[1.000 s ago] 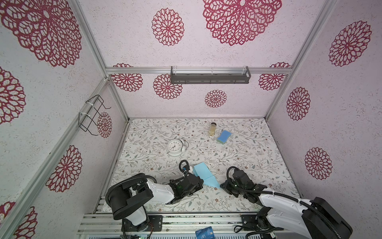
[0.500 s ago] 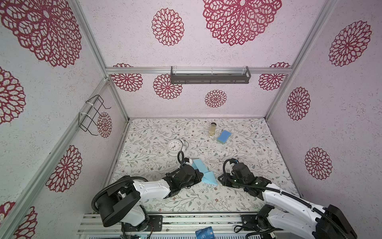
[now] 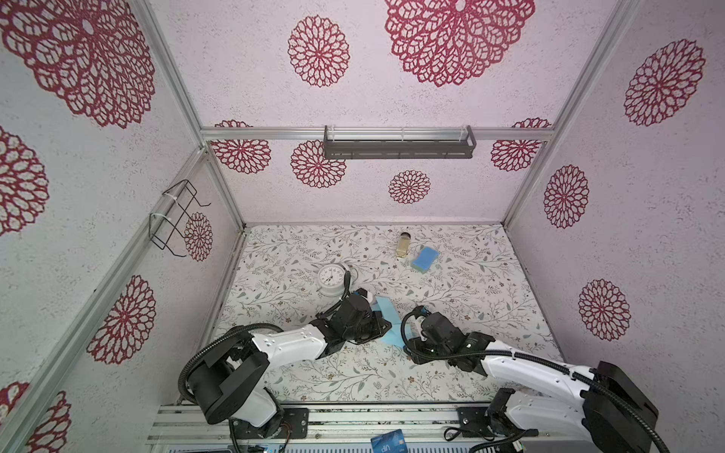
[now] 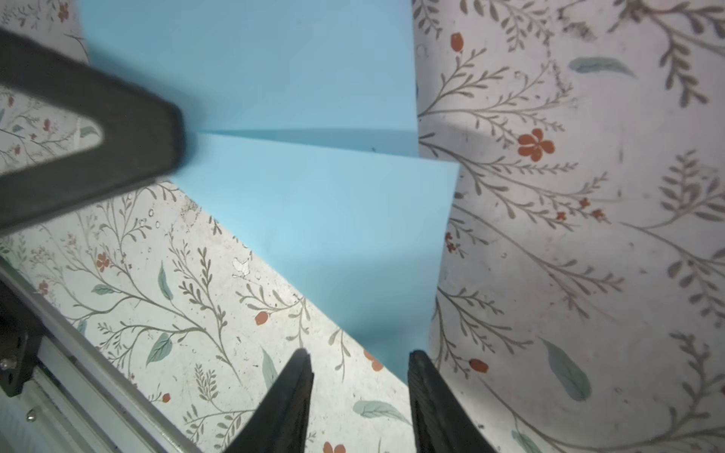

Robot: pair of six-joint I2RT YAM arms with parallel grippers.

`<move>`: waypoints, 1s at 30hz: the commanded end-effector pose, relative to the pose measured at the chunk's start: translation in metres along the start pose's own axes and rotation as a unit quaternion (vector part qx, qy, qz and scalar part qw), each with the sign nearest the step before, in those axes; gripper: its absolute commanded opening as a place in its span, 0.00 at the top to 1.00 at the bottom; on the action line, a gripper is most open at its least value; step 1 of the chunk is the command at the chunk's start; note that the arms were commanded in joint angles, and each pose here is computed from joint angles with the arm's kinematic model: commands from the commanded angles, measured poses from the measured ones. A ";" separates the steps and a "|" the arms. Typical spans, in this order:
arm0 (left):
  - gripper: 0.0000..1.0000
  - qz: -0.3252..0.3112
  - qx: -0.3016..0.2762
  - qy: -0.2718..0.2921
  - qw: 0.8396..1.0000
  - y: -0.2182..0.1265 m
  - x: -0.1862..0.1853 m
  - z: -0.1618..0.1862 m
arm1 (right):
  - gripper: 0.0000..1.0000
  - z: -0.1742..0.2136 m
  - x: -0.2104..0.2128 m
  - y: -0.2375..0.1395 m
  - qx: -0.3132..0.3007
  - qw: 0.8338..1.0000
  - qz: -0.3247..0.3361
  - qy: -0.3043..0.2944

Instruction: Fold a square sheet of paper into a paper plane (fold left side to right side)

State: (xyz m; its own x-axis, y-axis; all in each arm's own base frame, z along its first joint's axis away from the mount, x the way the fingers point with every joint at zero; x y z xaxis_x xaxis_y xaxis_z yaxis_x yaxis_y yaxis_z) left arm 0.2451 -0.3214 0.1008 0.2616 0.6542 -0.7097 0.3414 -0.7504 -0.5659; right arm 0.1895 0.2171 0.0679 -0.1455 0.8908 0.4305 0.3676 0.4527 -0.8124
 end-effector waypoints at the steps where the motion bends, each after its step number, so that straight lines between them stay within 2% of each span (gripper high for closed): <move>1: 1.00 0.008 0.027 0.002 1.000 0.004 -0.001 0.004 | 0.56 -0.019 0.012 -0.003 -0.041 0.999 0.006 -0.032; 23: 1.00 0.013 0.049 -0.010 0.999 0.011 0.003 0.007 | 0.64 -0.016 0.012 0.016 -0.051 0.995 0.053 -0.074; 30: 1.00 0.015 0.050 -0.011 0.999 0.011 0.003 0.008 | 0.70 -0.013 0.011 0.020 -0.051 0.994 0.059 -0.078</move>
State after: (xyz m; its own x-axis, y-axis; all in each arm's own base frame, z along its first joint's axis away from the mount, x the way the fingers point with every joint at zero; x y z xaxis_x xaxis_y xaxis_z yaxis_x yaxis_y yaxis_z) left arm 0.2383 -0.3248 0.0834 0.2472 0.6432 -0.7247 0.2443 -0.7651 -0.5957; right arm 0.1994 0.2309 0.0522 -0.2263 0.9360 0.2695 0.4393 0.3450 -0.8295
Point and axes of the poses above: each gripper's point midway between its finger pads, its own y axis out along the fingers, its own x axis along the line the jaws close on, z = x × y, the point moved 1 cm from there along -y, back along the fingers, and after that the axes turned 15 degrees about y, right-handed, at the moved point
